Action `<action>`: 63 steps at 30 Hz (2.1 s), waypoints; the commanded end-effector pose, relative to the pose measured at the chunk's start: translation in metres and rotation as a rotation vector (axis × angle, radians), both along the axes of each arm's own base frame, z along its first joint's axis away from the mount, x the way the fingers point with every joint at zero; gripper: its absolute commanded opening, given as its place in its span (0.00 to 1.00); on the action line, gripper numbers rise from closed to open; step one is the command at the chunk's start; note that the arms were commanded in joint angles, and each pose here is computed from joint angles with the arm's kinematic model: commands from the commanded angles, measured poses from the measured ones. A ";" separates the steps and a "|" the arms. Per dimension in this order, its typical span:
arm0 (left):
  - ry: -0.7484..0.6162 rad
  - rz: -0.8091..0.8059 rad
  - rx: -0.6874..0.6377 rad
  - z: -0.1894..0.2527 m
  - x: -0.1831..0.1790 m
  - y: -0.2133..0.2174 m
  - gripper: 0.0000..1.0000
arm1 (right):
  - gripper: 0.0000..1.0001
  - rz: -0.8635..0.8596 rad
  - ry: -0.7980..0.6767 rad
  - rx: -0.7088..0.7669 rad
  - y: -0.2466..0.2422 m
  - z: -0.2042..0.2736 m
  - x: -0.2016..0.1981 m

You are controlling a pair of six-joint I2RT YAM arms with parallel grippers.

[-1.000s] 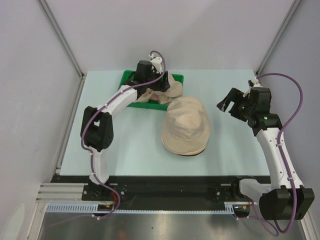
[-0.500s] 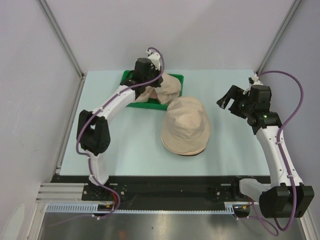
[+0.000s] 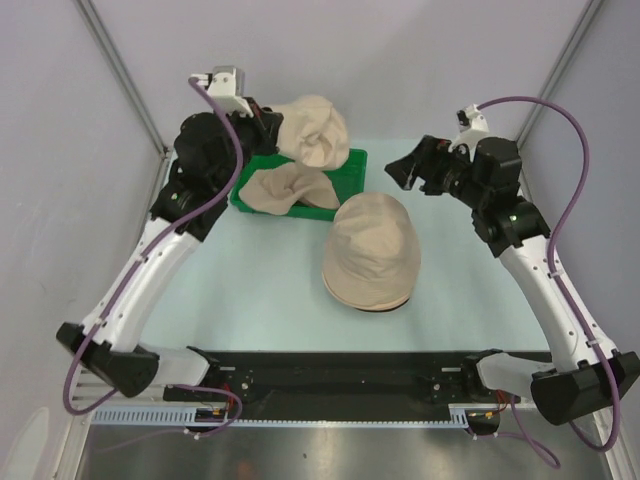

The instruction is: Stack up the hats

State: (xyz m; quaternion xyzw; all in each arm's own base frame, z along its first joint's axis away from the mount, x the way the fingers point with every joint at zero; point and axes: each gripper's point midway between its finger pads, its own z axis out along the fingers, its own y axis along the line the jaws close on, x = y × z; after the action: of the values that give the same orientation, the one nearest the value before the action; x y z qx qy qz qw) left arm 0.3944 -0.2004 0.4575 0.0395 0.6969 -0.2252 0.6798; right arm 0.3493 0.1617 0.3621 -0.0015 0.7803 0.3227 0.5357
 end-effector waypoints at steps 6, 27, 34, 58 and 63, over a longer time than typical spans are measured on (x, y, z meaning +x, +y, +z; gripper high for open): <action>-0.178 -0.092 -0.072 0.048 -0.043 -0.003 0.00 | 0.87 0.110 -0.178 0.048 0.048 0.050 -0.021; -0.070 0.144 -0.469 0.088 -0.094 0.015 0.00 | 0.87 0.326 -0.361 0.049 0.094 0.094 -0.101; -0.025 0.074 -0.534 0.099 -0.116 -0.024 0.00 | 0.86 0.446 -0.388 0.035 0.128 0.098 -0.126; 0.147 0.031 -0.835 0.091 -0.130 -0.067 0.00 | 0.84 0.087 -0.495 -0.033 0.119 0.137 -0.119; 0.162 0.056 -0.833 0.082 -0.127 -0.072 0.00 | 0.84 0.029 -0.506 -0.006 0.112 0.158 -0.119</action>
State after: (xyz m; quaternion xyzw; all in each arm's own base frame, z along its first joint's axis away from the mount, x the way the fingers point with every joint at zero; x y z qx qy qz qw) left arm 0.2690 -0.2762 0.5276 -0.2462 0.6182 -0.4552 0.5915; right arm 0.2255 0.2961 0.4750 -0.1562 0.6517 0.3301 0.6648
